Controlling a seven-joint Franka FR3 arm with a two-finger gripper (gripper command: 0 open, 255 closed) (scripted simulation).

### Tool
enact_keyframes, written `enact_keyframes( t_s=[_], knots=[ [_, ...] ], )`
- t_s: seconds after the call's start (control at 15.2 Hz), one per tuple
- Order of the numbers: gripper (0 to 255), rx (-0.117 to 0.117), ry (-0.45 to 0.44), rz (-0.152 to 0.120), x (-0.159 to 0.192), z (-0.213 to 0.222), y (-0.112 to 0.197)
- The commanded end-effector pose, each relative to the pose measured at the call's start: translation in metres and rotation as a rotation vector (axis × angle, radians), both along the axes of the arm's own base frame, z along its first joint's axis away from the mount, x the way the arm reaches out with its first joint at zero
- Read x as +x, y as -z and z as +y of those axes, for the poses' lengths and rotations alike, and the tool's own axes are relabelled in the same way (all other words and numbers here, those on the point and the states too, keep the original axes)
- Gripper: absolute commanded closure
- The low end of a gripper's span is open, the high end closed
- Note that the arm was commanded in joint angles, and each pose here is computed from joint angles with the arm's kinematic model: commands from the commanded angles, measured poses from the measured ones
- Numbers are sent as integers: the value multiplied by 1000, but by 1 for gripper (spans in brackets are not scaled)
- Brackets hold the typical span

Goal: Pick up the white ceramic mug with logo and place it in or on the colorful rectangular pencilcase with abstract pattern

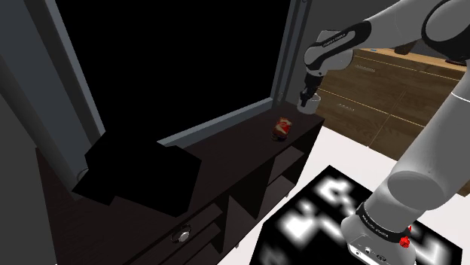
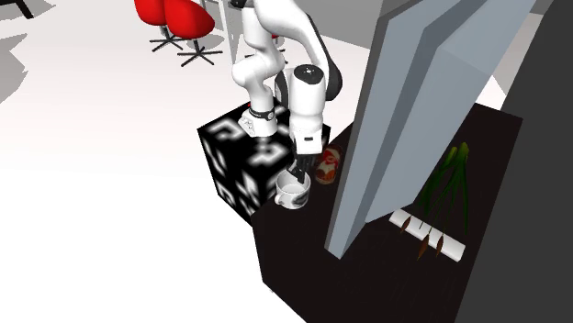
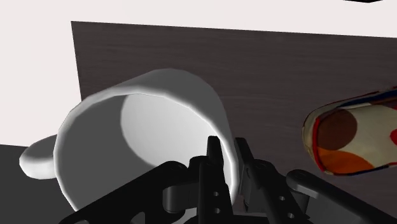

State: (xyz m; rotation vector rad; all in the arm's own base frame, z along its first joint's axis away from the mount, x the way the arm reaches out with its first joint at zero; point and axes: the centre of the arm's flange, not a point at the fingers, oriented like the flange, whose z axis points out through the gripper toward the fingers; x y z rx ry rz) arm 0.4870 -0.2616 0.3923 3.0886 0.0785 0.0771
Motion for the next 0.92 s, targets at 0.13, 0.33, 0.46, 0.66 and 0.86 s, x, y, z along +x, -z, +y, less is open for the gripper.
enact_keyframes(
  t_s=[0.13,0.33,0.46,0.66,0.86],
  knots=[
    [255,0,0,0,0,0,-21],
    [255,0,0,0,0,0,-37],
    [255,0,0,0,0,0,-47],
    [255,0,0,0,0,0,-63],
    [255,0,0,0,-3,26,-70]
  ],
)
